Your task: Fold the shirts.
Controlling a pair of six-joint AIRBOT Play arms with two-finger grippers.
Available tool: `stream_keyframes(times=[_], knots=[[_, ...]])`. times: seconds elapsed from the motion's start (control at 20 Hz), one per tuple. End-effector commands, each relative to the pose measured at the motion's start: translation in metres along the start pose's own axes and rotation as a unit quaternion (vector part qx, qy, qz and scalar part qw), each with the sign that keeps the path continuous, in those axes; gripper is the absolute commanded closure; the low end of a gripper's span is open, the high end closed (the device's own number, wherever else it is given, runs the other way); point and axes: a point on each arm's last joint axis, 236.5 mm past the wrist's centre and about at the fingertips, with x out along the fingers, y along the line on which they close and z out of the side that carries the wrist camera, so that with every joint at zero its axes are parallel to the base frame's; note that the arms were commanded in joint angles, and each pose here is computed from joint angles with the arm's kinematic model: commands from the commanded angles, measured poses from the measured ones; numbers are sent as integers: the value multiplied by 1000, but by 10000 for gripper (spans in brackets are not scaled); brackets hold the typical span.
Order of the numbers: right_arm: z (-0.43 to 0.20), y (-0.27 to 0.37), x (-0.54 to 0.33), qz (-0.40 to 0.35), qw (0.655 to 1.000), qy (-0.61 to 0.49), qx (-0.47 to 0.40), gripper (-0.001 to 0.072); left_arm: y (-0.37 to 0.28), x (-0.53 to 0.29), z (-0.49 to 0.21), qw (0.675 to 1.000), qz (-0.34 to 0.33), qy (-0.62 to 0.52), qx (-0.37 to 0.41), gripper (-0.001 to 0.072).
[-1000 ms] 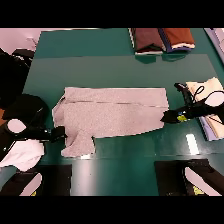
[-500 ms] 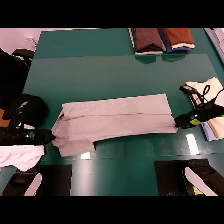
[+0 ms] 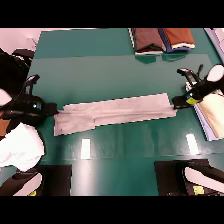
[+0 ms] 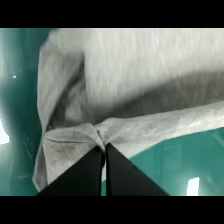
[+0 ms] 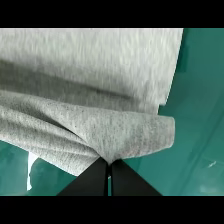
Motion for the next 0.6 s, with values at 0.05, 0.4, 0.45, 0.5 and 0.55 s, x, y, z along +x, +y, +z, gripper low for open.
stream_keyframes(times=[0.05,0.4,0.45,0.5,0.55], knots=[[39,-9,20,3,1000,17,6,699,10,33,55,1000,-2,-19,9,686],[101,6,21,79,995,-50,38,364,6,41,73,999,-17,-37,-11,152],[111,9,14,97,991,-73,47,342,4,37,77,999,-19,-40,-7,169],[118,9,5,117,988,-90,49,334,0,31,82,999,-21,-43,-3,170],[118,5,-2,130,985,-101,53,334,-3,26,86,999,-22,-45,1,170]])
